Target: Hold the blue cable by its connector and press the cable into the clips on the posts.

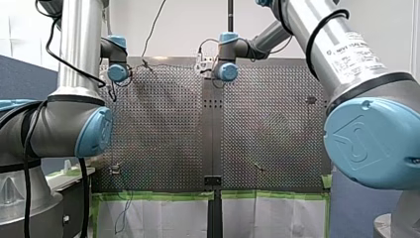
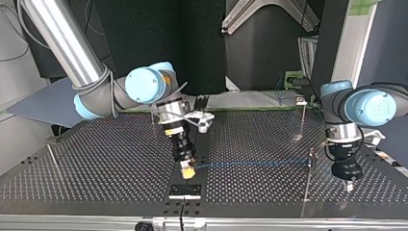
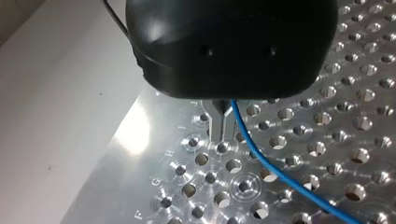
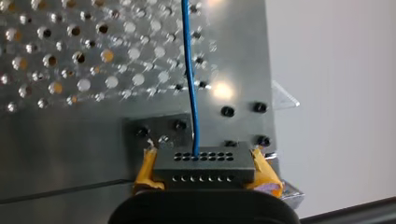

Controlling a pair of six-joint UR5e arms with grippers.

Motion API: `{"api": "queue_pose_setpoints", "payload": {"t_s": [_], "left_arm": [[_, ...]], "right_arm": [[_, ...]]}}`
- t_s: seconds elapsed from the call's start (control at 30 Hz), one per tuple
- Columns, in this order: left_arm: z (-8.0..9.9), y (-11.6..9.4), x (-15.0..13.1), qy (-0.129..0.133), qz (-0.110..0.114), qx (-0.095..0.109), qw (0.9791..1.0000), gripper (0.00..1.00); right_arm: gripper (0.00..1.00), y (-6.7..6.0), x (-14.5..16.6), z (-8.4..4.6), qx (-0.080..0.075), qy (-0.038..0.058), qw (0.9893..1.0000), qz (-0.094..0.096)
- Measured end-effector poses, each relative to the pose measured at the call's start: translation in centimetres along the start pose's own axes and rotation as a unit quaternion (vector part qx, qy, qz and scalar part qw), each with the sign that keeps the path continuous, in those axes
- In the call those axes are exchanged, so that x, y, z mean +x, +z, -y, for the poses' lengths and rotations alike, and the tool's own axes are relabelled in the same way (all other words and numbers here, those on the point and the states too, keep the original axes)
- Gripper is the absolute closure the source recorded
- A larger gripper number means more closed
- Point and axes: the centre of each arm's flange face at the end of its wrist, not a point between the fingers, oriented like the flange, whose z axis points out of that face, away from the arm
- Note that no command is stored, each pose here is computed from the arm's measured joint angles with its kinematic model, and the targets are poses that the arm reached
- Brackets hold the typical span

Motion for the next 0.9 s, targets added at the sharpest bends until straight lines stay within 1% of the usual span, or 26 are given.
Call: {"api": "queue_pose_setpoints", "payload": {"t_s": [0.1, 0.17, 0.2, 0.23, 0.27, 0.3, 0.33, 0.37, 0.4, 0.47, 0.5, 0.53, 0.57, 0.6, 0.63, 0.77, 0.9], "left_arm": [[0.4, -0.1, 0.2, 0.0, -0.003, 0.005, 1.0, 0.96], [0.5, -0.1, 0.2, 0.0, -0.004, 0.006, 1.0, 0.81], [0.6, -0.2, 0.3, 0.0, -0.005, 0.007, 1.0, 0.81], [0.7, -0.2, 0.3, 0.0, -0.005, 0.007, 1.0, 0.67], [0.7, -0.2, 0.3, 0.0, -0.006, 0.007, 1.0, 0.6], [0.7, -0.3, 0.4, 0.0, -0.008, 0.006, 0.9999, 0.6], [0.7, -0.3, 0.4, 0.0, -0.01, 0.005, 0.9999, 0.55], [0.7, -0.4, 0.5, 0.0, -0.013, 0.004, 0.9999, 0.46], [0.7, -0.5, 0.6, 0.001, -0.016, 0.001, 0.9999, 0.46], [0.6, -0.7, 0.6, 0.002, -0.02, -0.006, 0.9998, 0.28], [0.5, -0.9, 0.6, 0.003, -0.023, -0.011, 0.9997, 0.28], [0.5, -1.0, 0.6, 0.003, -0.026, -0.015, 0.9996, 0.15], [0.5, -1.2, 0.6, 0.003, -0.027, -0.019, 0.9994, 0.08], [0.5, -1.4, 0.5, 0.004, -0.029, -0.023, 0.9993, 0.08], [0.6, -1.5, 0.3, 0.004, -0.03, -0.026, 0.9992, 0.0], [1.0, -2.6, 0.5, 0.015, -0.046, -0.036, 0.9982, 0.0], [1.5, -4.0, 1.3, 0.023, -0.064, -0.038, 0.997, 0.0]], "right_arm": [[1.0, 0.1, -0.3, -0.3, -0.001, -0.0005, 1.0, 0.002], [1.0, 0.1, -0.4, -0.4, -0.001, -0.0006, 1.0, 0.002], [1.0, 0.1, -0.4, -0.4, 0.0, -0.0006, 1.0, 0.003], [1.0, 0.1, -0.4, -0.3, 0.001, -0.0007, 1.0, 0.004], [1.0, 0.0, -0.4, -0.2, 0.002, -0.0009, 1.0, 0.006], [1.0, 0.0, -0.5, 0.0, 0.004, -0.0012, 1.0, 0.009], [1.0, -0.1, -0.6, 0.1, 0.005, -0.0016, 0.9999, 0.011], [1.0, -0.2, -0.6, 0.1, 0.006, -0.0019, 0.9999, 0.014], [1.0, -0.3, -0.7, 0.2, 0.007, -0.0023, 0.9998, 0.018], [1.0, -0.4, -0.8, 0.3, 0.007, -0.0037, 0.9997, 0.024], [1.0, -0.5, -0.9, 0.4, 0.008, -0.005, 0.9996, 0.028], [1.0, -0.6, -0.9, 0.4, 0.008, -0.0058, 0.9995, 0.03], [1.0, -0.6, -1.0, 0.4, 0.008, -0.0064, 0.9994, 0.032], [1.0, -0.6, -1.0, 0.4, 0.008, -0.0072, 0.9994, 0.033], [1.0, -0.7, -1.0, 0.5, 0.008, -0.0076, 0.9994, 0.034], [1.0, -0.7, -1.1, 0.6, 0.009, -0.0082, 0.9992, 0.037], [1.0, -0.8, -1.1, 0.8, 0.011, -0.008, 0.9992, 0.038]]}}
